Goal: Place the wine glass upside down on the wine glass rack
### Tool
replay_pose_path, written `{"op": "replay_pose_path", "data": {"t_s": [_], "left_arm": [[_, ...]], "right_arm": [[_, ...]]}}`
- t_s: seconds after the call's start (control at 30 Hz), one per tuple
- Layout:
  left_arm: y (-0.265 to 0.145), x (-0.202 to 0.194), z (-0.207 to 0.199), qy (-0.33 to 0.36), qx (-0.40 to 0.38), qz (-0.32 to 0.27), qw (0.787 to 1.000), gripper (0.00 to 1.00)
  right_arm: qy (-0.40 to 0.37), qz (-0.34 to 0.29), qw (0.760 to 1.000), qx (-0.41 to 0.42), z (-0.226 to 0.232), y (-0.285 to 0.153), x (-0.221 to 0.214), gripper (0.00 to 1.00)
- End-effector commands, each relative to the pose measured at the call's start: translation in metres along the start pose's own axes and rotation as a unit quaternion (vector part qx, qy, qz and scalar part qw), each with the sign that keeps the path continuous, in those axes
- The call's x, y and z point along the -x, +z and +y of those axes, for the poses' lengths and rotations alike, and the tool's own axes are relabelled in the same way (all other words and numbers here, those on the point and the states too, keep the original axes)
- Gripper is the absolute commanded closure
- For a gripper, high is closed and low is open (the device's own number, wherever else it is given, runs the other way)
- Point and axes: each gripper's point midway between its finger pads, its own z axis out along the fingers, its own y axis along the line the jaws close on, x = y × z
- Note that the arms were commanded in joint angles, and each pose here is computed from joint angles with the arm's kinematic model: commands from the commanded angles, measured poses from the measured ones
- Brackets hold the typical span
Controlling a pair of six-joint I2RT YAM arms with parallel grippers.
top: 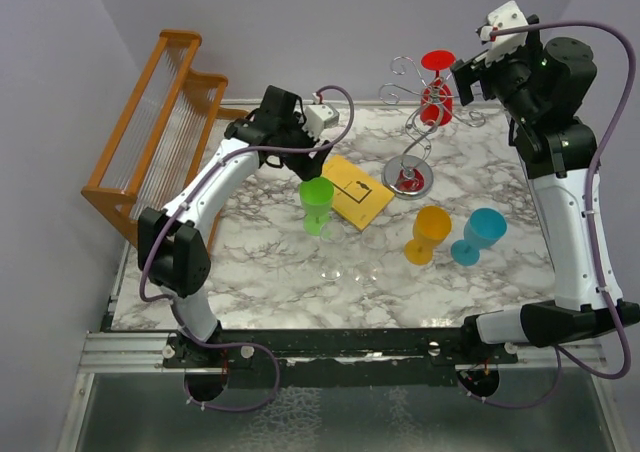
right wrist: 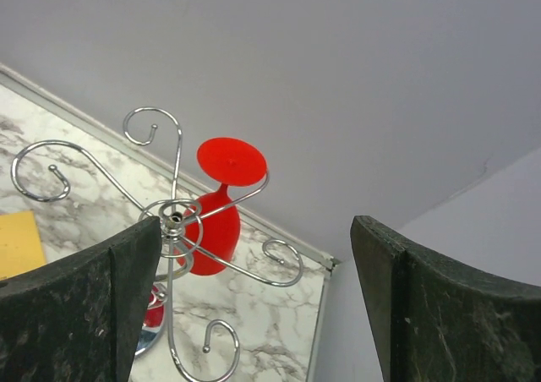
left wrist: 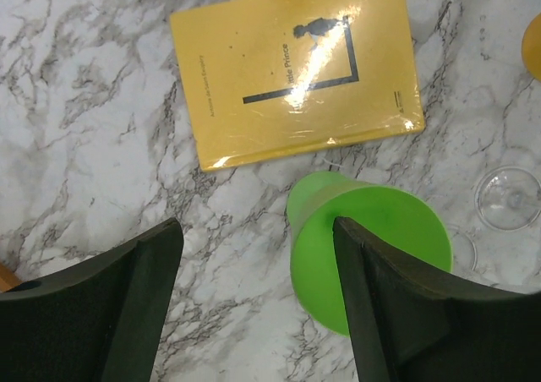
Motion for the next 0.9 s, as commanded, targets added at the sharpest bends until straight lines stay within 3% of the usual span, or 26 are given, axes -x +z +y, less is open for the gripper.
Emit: {"op": "replay_pose_path", "data": {"t_s": [0.0,0.3,0.57,0.87], "left_arm": [[0.009,-0.018,-0.007,0.016,-0.013,0.062,0.998,0.30],[0.031,-0.040,-0.018,0.015,-0.048,0.125,0.991,0.63],[0.021,-0.031,-0.012,0.043,-0.034,0.127,0.990,1.00],[-0.052,0.016,0.024,0.121,0.091,0.103,0.983,1.00]], "right_arm": [[0.026,0.002,0.999,0.045,0.020,-0.006,-0.003,0.07],[0.037,0.008,0.998,0.053,0.025,-0.003,-0.007,0.10],[0.038,0.010,0.998,0.056,0.026,-0.001,-0.007,0.13],[0.072,-0.016,0.990,0.122,0.047,-0.004,0.011,0.17]]}}
